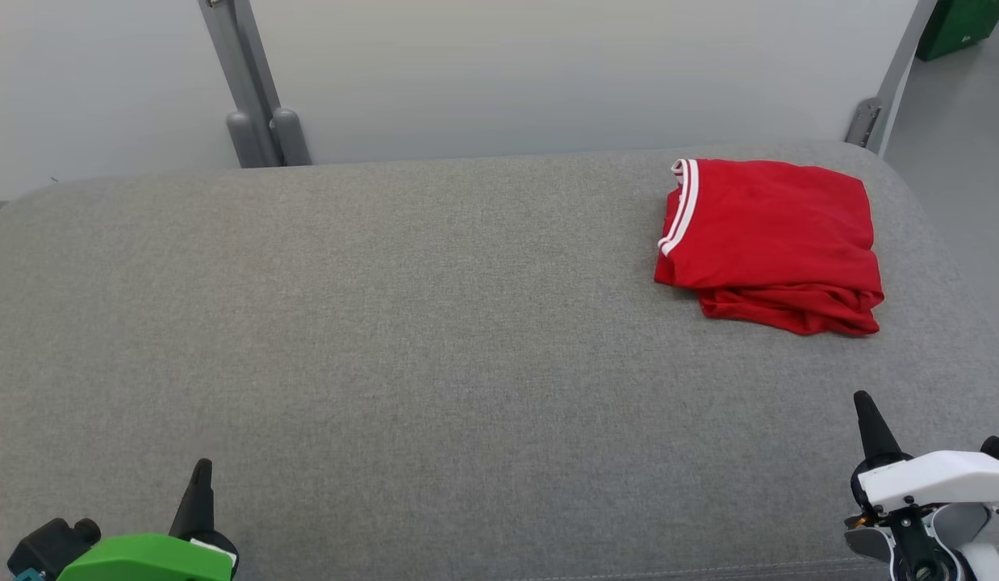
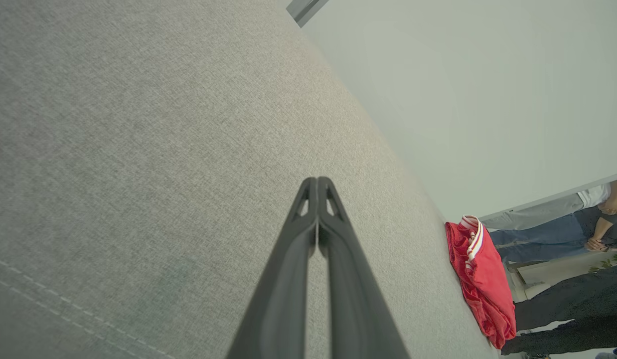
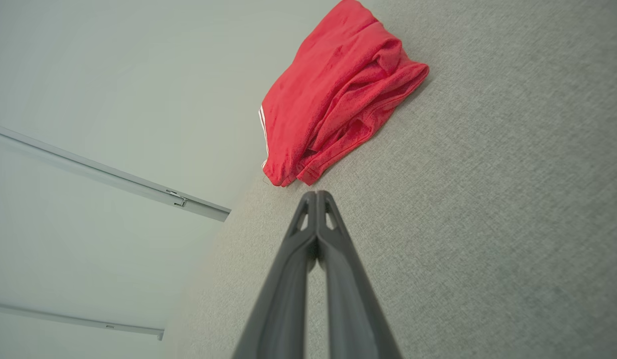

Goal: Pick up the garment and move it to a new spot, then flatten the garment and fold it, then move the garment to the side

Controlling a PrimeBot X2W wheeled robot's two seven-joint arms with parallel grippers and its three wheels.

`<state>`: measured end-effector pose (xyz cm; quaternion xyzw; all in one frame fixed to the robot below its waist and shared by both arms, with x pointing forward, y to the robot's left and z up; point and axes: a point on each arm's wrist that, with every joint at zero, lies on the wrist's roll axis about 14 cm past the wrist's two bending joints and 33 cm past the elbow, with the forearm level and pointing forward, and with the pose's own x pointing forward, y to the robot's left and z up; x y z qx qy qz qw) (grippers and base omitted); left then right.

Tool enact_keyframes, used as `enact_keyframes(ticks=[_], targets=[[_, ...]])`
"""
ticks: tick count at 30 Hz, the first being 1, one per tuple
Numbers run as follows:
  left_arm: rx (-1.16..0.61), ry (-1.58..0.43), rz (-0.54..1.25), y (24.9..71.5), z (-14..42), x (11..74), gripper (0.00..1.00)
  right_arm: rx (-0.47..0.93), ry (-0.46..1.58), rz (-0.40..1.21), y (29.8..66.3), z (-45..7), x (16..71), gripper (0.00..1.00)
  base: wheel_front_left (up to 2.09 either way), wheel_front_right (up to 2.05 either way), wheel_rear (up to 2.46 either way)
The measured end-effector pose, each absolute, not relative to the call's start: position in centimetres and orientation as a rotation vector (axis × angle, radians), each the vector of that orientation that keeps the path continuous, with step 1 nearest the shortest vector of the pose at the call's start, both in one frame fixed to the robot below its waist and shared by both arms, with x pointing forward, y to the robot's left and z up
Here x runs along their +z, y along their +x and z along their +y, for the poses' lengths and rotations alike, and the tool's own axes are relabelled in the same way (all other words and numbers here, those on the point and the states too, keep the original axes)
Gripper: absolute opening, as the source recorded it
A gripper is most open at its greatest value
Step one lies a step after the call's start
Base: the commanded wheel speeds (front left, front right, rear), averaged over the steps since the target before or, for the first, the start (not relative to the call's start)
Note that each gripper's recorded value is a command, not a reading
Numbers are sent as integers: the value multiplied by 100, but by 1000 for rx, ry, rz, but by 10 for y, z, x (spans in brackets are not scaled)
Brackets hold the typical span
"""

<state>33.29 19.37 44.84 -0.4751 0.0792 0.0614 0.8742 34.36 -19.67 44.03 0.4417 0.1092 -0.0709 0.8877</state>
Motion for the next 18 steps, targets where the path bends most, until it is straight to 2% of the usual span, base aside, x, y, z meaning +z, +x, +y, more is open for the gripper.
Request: enact_keyframes(ticks=[18], targets=[[114,-1200,147,348,192,457,0,-149,1160,193,354,-198,449,0,0,0,0]])
